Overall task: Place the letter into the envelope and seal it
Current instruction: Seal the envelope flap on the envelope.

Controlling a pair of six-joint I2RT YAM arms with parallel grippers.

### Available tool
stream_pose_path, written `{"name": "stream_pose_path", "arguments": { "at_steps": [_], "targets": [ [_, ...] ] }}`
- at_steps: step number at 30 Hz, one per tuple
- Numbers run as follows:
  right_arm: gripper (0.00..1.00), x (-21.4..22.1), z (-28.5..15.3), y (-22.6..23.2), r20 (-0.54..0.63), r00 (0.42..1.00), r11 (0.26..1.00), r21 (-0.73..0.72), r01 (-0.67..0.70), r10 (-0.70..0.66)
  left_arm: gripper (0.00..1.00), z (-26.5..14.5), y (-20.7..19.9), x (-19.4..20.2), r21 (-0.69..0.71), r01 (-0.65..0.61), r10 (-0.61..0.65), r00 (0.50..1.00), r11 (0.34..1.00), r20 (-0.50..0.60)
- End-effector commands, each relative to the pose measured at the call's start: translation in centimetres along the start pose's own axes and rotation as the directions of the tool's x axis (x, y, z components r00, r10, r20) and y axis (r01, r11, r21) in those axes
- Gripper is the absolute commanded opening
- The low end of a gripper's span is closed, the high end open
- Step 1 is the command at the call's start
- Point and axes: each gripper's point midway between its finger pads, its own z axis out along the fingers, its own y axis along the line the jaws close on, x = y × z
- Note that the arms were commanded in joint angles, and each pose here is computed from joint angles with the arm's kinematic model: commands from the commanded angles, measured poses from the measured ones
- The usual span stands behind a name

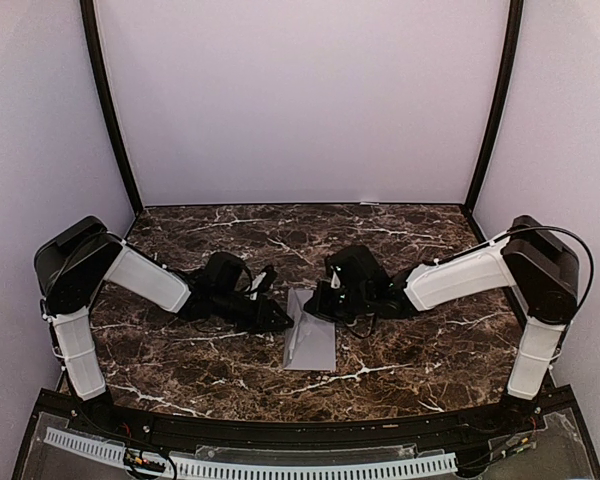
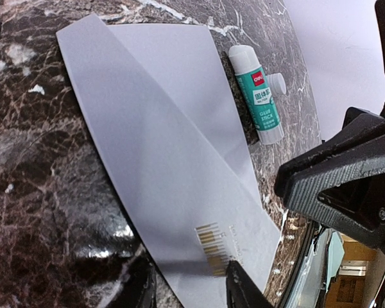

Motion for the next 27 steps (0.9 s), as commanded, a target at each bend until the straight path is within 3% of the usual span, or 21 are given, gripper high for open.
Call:
{"name": "stream_pose_path", "arguments": {
  "at_steps": [1,7,16,27],
  "targets": [
    [0.06,-1.2,-1.3,0.0,0.049,0.999,1.0,0.018,-0.006,0.005,0.34,-0.3,-0.6,0.0,0.007,-0.021,0.022,1.0,1.0,-0.006],
    [0.05,0.4,-1.5,-1.9,0.011,0.999,0.998,0.056,-0.038,0.037,0.27,-0.5,-2.8,-1.1,0.06,-0.068,0.069,0.998,0.996,-0.009],
    [0.03,2.5,-1.2,-3.9,-0.042,0.996,0.993,0.089,-0.075,0.079,0.15,0.2,-3.1,0.4,0.076,-0.066,0.071,0.996,0.995,-0.063],
    [0.02,3.9,-0.3,-5.4,-0.076,0.989,0.986,0.12,-0.116,0.125,0.13,1.7,-2.1,1.8,0.068,-0.021,0.03,0.992,0.997,-0.12]
  ]
}}
